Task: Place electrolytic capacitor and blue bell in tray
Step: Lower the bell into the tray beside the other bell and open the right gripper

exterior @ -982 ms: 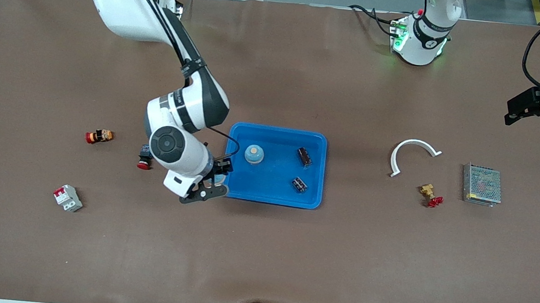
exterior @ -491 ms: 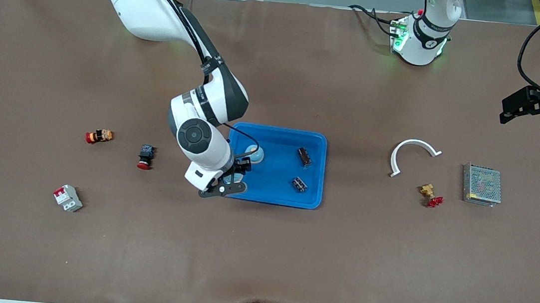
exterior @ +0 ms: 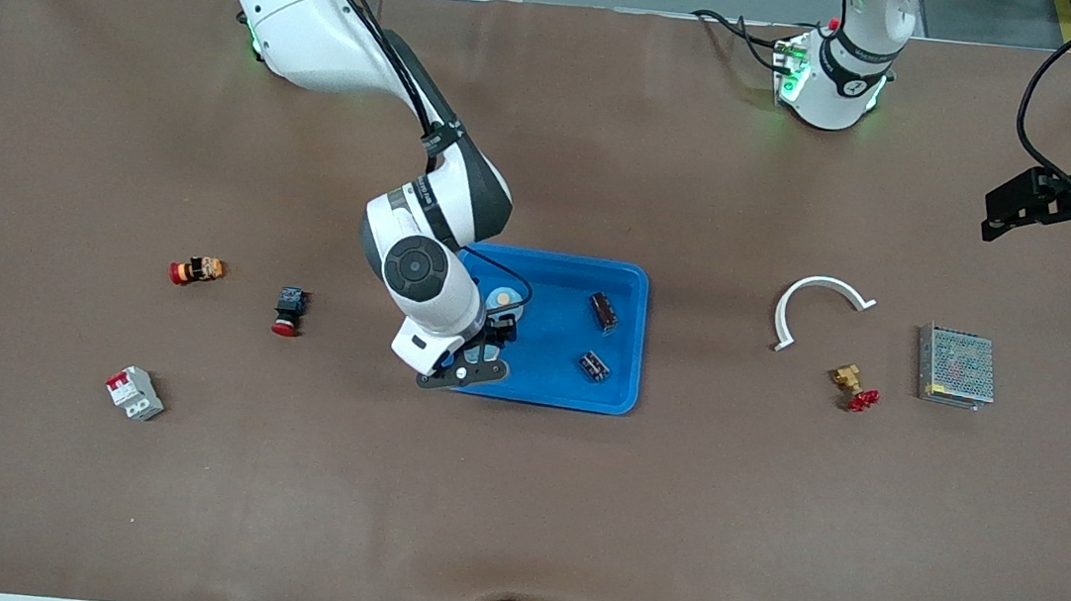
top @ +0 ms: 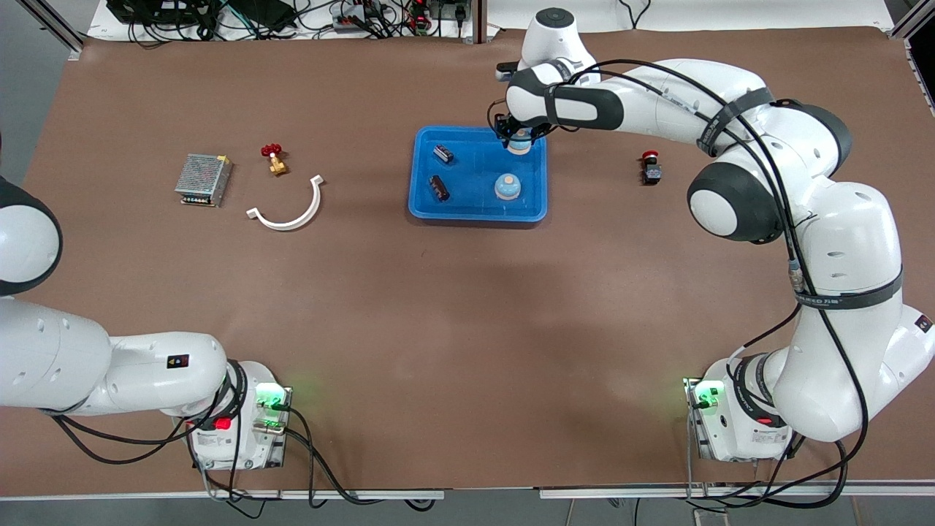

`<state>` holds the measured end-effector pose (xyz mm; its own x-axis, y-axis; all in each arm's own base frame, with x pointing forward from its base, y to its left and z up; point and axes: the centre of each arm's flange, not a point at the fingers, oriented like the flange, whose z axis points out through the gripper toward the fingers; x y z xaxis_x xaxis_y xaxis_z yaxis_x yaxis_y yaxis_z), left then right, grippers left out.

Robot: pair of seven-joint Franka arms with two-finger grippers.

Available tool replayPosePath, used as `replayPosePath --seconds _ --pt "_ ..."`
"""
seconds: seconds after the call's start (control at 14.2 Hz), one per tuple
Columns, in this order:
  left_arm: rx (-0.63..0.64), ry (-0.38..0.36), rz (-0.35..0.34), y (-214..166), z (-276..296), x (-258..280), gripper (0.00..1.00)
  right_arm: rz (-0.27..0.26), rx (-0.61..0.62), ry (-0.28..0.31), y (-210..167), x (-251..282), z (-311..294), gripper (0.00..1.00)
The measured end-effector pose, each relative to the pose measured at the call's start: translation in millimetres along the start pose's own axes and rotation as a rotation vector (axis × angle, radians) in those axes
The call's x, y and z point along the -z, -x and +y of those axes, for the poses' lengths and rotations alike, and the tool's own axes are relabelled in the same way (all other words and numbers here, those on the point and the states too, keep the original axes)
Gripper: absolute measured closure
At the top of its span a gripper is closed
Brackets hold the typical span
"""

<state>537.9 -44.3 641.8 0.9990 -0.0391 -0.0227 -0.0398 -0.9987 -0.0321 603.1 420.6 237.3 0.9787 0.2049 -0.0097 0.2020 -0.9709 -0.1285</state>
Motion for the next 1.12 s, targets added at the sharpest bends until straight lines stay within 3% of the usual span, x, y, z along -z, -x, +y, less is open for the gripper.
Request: replayPosePath --seconds 1.12 --pt "0.001 0.0 -0.001 0.0 0.2 -0.3 0.0 0.028 -0.01 0.012 10.7 -45.0 -19.5 0.32"
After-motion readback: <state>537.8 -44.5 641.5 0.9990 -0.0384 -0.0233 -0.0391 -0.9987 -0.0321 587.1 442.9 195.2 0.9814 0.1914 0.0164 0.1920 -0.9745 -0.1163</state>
